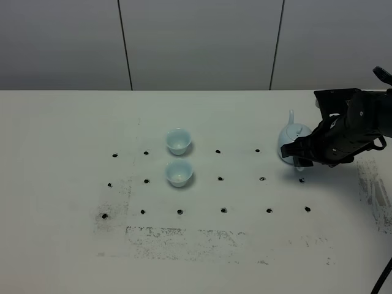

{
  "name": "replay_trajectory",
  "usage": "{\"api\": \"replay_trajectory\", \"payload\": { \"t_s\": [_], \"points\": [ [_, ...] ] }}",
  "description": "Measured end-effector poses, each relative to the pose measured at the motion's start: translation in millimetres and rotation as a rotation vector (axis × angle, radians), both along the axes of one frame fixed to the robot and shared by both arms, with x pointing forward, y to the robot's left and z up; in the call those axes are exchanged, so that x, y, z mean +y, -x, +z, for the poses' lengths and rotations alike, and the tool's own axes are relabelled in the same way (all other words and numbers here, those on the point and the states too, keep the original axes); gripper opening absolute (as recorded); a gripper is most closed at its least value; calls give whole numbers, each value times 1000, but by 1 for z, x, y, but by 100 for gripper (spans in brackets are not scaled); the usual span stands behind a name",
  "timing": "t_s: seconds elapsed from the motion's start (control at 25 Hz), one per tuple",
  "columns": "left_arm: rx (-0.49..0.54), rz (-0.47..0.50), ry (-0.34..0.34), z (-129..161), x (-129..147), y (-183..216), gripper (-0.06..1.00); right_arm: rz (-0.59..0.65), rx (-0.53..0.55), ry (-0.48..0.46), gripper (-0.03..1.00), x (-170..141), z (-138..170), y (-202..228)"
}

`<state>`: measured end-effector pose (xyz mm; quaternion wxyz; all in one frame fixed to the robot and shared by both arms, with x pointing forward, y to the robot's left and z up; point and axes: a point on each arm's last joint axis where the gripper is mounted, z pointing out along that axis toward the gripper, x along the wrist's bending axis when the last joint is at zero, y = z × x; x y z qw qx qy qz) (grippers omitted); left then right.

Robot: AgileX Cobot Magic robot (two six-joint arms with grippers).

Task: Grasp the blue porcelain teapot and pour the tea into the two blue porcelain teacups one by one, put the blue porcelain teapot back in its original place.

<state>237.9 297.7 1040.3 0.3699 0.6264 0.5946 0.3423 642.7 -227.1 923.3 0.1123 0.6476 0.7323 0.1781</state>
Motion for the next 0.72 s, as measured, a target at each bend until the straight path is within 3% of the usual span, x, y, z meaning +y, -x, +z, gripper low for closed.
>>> {"api": "replay_trajectory", "payload": {
  "t_s": [0.6, 0.72],
  "points": [
    [0, 0, -1, 0, 0, 0, 29, -2, -4, 1, 43, 0, -8, -3],
    [0, 0, -1, 0, 0, 0, 29, 1, -14, 2, 35, 0, -8, -3]
  ]
}}
